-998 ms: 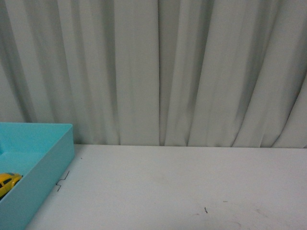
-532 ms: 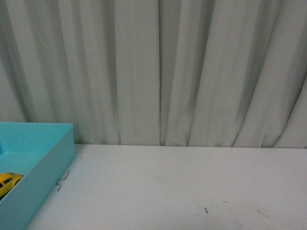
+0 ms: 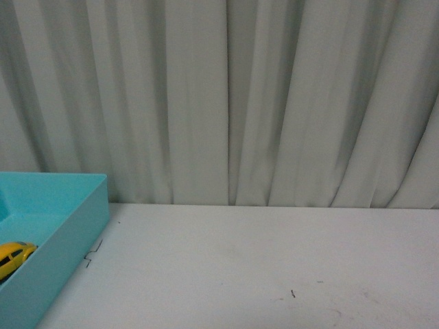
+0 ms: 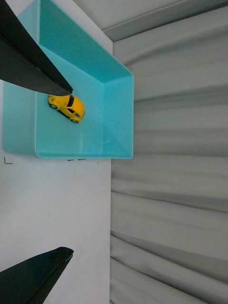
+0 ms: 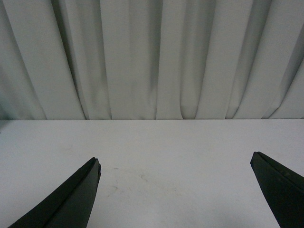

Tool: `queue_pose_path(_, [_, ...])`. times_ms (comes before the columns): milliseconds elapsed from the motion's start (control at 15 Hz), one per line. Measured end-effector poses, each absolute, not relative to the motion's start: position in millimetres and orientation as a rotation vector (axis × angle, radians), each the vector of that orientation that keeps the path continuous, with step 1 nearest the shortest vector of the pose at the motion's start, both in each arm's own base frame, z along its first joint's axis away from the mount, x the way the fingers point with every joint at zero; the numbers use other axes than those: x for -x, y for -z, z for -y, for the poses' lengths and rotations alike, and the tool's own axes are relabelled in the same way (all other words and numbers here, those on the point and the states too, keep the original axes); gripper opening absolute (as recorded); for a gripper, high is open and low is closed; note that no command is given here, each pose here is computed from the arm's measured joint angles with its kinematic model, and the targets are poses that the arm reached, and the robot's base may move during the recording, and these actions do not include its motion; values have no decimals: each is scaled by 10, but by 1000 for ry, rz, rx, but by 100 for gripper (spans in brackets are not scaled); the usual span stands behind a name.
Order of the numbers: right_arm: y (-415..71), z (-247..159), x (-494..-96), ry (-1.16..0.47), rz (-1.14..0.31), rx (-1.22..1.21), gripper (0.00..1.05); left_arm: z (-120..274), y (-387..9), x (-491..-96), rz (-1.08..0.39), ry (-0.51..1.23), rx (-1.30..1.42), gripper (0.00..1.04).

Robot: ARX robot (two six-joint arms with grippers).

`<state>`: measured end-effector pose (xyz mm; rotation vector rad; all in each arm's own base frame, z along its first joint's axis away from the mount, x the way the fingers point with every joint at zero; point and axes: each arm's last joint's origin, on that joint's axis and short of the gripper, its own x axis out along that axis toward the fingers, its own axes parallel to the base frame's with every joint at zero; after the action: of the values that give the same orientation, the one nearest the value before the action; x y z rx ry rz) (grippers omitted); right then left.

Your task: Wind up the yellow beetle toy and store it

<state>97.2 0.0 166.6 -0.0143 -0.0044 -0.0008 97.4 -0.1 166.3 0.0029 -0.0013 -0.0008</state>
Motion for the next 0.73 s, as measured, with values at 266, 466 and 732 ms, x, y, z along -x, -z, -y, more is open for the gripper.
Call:
queue_pose_path(266, [-1666, 0, -972, 1, 4, 14, 98, 1, -1663, -974, 1, 1, -3, 98])
queue_pose_path(466, [-1667, 0, -972, 1, 5, 14, 98, 1, -1663, -974, 1, 1, -3, 98])
queue_pose_path(732, [-1668, 0, -972, 1, 6, 14, 98, 1, -1664, -974, 2, 1, -3, 98])
